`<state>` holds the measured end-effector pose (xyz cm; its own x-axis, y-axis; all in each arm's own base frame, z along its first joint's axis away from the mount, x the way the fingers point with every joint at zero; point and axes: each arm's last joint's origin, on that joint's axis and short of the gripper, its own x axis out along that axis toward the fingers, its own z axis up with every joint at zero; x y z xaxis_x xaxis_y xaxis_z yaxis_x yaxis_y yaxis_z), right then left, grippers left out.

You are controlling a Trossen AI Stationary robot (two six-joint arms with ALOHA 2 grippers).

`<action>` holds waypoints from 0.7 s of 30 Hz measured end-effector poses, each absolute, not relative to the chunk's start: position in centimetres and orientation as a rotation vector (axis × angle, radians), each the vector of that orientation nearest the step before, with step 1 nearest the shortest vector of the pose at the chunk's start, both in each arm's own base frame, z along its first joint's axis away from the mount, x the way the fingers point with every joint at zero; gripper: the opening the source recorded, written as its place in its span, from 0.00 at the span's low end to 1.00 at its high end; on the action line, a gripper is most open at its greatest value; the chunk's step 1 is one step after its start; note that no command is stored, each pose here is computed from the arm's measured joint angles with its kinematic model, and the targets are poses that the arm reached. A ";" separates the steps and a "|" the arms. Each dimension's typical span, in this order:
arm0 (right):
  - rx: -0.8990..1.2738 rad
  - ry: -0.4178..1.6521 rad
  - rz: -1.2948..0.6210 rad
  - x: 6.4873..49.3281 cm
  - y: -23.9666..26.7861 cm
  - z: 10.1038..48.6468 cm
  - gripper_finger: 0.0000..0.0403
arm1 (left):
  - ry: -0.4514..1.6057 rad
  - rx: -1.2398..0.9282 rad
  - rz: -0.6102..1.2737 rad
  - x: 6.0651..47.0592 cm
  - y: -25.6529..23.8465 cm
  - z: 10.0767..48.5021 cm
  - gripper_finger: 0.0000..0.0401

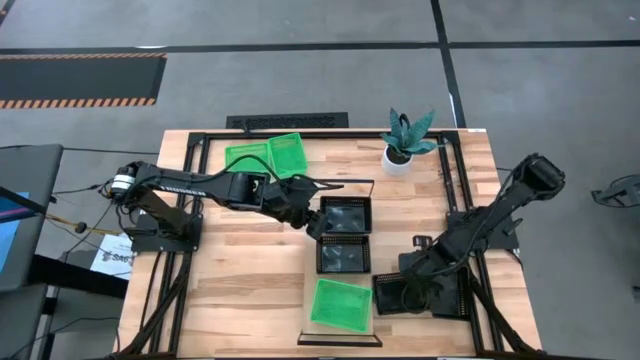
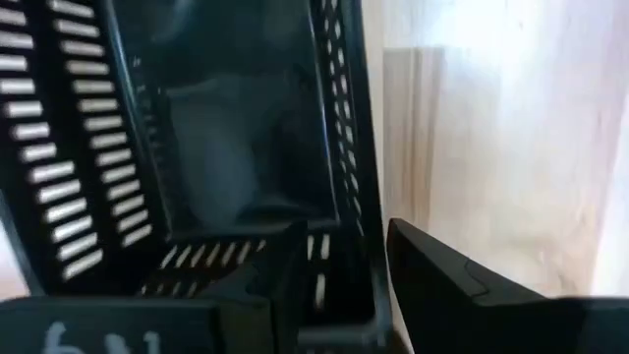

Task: Stack baskets on shelf by color
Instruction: Stack the black bin on top of the black bin on the shelf

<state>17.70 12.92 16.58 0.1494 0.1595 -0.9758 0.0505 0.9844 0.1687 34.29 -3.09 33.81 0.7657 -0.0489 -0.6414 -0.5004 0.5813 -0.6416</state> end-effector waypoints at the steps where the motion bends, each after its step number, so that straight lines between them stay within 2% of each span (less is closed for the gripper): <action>1: 0.174 1.414 0.079 17.9 13.0 16.4 0.40 | 0.667 -0.924 0.286 34.3 -3.1 33.8 0.51; 6: 0.189 1.414 0.071 18.6 13.0 15.8 0.32 | 0.667 -0.914 0.283 34.3 -3.1 33.8 0.51; 12: 0.241 1.476 0.075 18.9 12.9 15.2 0.04 | 0.669 -0.904 0.279 34.3 -3.1 33.8 0.51; 16: 0.284 1.464 0.051 18.6 13.0 16.6 0.02 | 0.667 -0.906 0.279 34.3 -3.1 33.8 0.51; 21: 0.326 1.486 0.004 17.6 12.7 20.1 0.01 | 0.645 -0.926 0.232 34.6 -3.2 34.1 0.51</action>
<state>17.60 12.69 20.12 0.0933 0.2017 -0.9750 0.1960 0.9564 0.2166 34.56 -3.25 34.11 0.7898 -0.0831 -0.6077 -0.4511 0.5926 -0.6673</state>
